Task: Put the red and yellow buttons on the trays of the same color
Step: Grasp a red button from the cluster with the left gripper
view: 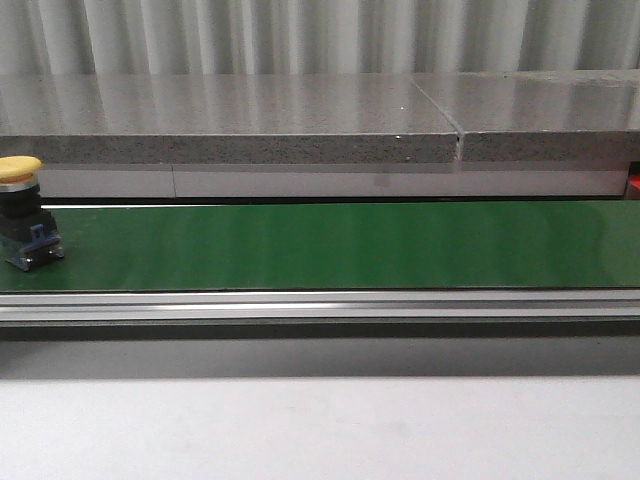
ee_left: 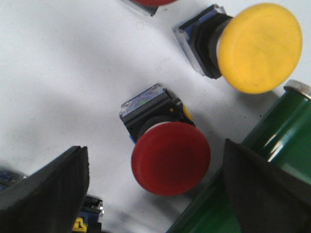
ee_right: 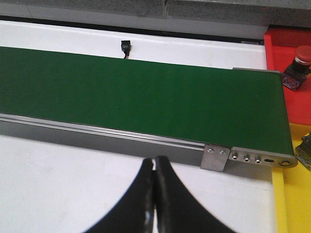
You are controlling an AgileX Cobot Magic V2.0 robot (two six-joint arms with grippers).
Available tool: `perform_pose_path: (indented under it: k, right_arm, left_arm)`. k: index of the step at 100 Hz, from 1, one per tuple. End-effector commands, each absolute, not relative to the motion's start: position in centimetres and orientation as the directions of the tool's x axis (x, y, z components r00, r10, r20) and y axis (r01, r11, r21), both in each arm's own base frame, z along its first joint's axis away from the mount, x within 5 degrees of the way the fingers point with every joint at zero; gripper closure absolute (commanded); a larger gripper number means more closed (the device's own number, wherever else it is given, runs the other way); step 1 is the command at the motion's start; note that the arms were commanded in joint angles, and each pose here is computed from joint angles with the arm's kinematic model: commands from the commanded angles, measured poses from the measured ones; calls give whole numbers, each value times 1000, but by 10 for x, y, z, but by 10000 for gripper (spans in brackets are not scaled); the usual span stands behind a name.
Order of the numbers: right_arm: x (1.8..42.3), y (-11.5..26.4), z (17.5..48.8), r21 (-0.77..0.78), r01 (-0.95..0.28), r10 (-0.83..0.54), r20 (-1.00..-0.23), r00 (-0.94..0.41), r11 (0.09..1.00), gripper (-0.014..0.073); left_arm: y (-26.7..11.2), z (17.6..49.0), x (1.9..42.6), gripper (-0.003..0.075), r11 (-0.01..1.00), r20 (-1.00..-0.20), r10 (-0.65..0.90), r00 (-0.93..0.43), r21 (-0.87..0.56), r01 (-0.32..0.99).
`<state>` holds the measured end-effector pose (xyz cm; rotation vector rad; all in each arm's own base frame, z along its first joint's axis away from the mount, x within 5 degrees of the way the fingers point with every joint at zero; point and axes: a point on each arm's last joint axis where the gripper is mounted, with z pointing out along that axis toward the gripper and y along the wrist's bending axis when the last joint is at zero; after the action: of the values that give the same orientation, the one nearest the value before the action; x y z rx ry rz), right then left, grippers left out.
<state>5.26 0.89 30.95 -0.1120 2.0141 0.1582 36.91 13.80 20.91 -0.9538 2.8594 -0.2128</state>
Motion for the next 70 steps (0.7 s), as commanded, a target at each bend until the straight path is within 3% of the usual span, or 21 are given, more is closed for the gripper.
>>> perform_pose_path:
  k: [1,45,70]
  right_arm:
    - [55,9,321,54,-158,-6,-933,-360,986,662]
    - [55,9,321,54,-158,-6,-933,-360,986,662]
    - [55,9,321,54,-158,-6,-933,-360,986,662]
  left_arm:
    - [137,233,370,247,784,-136,-616,-776,-208,-586]
    - [138,231,372,553,783,-138,-617,-775,-207,-586]
    - [134,255,363,588,846,-202,-529,-824,-200,-495]
